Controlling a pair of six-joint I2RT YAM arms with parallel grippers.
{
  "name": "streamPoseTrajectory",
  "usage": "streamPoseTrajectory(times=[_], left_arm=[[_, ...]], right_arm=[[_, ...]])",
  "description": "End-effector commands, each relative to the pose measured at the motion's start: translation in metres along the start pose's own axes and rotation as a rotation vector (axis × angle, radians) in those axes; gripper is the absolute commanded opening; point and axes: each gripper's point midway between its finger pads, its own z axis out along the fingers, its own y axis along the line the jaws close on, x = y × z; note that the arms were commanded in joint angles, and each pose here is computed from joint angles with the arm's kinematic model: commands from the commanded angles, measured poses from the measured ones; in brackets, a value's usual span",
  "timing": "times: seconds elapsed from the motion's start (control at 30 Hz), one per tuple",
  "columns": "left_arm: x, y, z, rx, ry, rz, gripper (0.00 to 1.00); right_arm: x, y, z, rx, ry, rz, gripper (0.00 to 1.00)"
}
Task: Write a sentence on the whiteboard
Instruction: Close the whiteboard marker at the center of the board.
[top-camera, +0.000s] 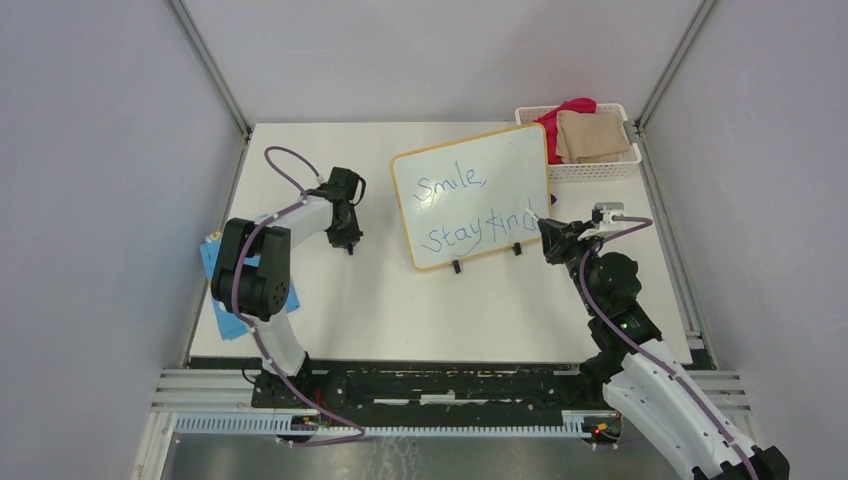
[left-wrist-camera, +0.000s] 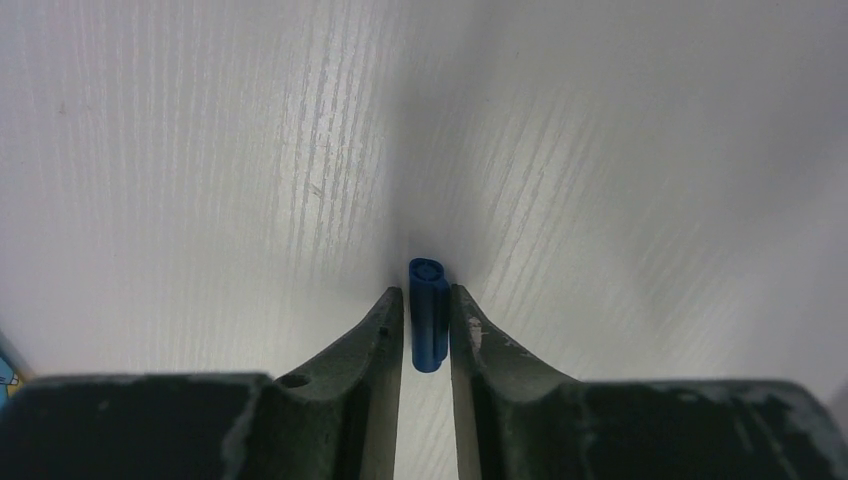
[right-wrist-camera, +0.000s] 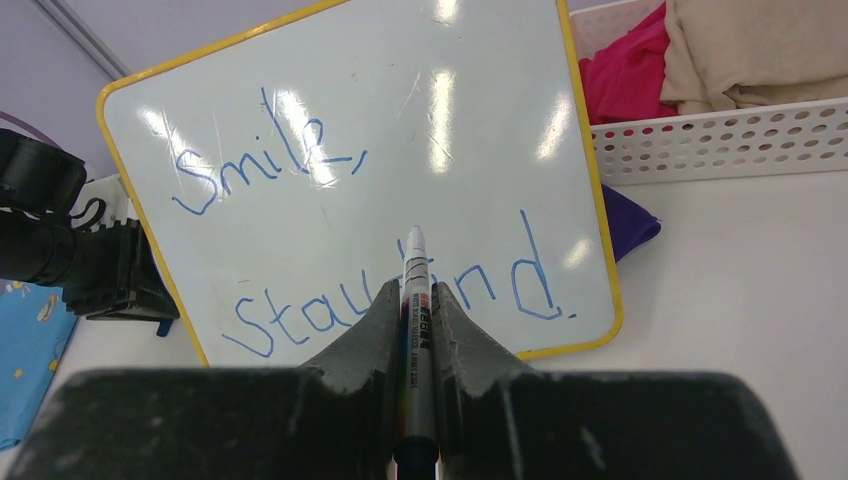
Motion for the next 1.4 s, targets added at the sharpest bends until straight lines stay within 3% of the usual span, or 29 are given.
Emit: streamPoseTrajectory(times=[0.0, 0.27, 0.47, 0.73, 1.07, 1.37], left_arm=[[0.024, 0.010, 0.018, -0.036, 0.072, -0.009, 0.27], [0.025, 0.012, 0.013, -0.031, 0.062, -0.010, 0.02], [0.008, 0.015, -0.012, -0.023, -0.026, -0.057, 0.02], [-0.041, 0.015, -0.099, 0.082, -0.275, -0.147, 0.02], [-0.072, -0.005, -0.242, 0.442, -0.567, -0.168, 0.02], [-0.083, -0.066, -0.363, 1.028, -0.760, -0.109, 0.02]], right_arm=[[-0.023, 0.009, 0.001, -0.028, -0.061, -0.005, 0.00], [-0.023, 0.010, 0.001, -0.033, -0.058, -0.008, 0.00], [-0.027, 0.012, 0.001, -0.037, -0.056, -0.018, 0.00], [-0.048, 0.020, 0.001, -0.062, -0.082, -0.053, 0.00], [-0.118, 0.063, -0.002, -0.198, -0.217, -0.098, 0.00], [-0.167, 0.138, -0.007, -0.388, -0.336, -0.030, 0.00]])
